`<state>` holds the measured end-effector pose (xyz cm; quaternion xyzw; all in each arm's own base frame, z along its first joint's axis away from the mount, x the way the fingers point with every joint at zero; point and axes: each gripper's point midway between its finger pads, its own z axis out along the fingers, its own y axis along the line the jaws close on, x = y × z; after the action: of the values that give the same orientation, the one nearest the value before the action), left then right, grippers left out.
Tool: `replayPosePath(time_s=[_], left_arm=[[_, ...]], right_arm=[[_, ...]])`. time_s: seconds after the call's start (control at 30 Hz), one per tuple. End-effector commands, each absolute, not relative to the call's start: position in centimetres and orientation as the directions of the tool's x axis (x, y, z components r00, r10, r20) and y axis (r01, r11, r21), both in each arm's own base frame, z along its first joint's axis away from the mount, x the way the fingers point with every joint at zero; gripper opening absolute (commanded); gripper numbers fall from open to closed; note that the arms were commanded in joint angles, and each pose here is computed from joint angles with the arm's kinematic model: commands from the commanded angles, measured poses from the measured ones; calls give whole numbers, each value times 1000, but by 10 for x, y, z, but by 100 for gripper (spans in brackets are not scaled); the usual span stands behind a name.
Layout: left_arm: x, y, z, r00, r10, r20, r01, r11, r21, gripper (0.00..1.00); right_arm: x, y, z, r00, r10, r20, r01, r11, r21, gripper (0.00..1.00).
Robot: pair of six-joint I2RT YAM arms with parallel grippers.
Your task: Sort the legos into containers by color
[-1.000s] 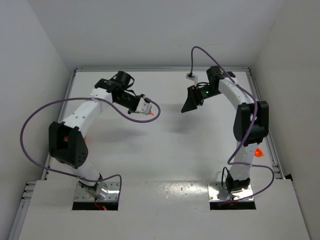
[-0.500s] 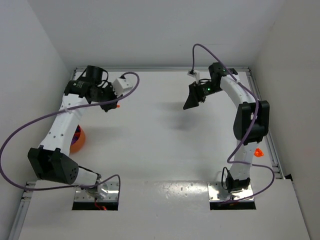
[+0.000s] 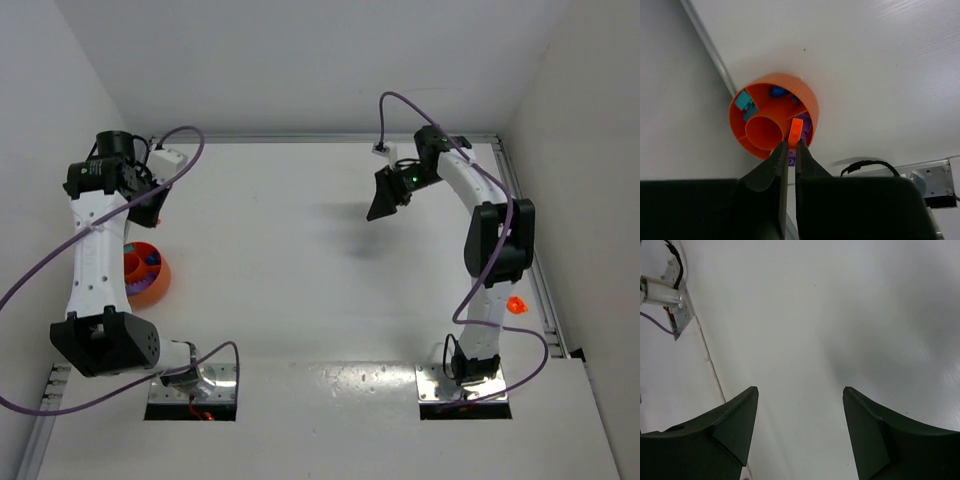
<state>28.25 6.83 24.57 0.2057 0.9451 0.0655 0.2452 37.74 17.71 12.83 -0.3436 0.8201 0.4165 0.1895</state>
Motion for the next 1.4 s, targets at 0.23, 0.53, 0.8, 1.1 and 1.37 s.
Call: replayPosePath(time_s=[0.23,0.53,0.8,1.1,1.37], left_arm=[[225,97,234,-892,272,-362,173,943,284,0],[189,126,211,-954,171,-245,83,938,335,0],[182,138,199,-971,110,-212,28,934,356,0],[190,158,183,-979,45,-197,-34,924,380,0],[216,170,177,-980,29,-199,-48,928,369,0]], right_arm=[[389,178,123,-675,-438,-594,-737,435,517,81],[385,177,115,-692,-444,-569,-722,443,531,82],[388,178,109,-703,-461,-542,-711,452,538,82],[384,180,98,-721,-475,-505,-692,455,560,83],[385,179,100,-716,-478,-509,-698,460,549,83]])
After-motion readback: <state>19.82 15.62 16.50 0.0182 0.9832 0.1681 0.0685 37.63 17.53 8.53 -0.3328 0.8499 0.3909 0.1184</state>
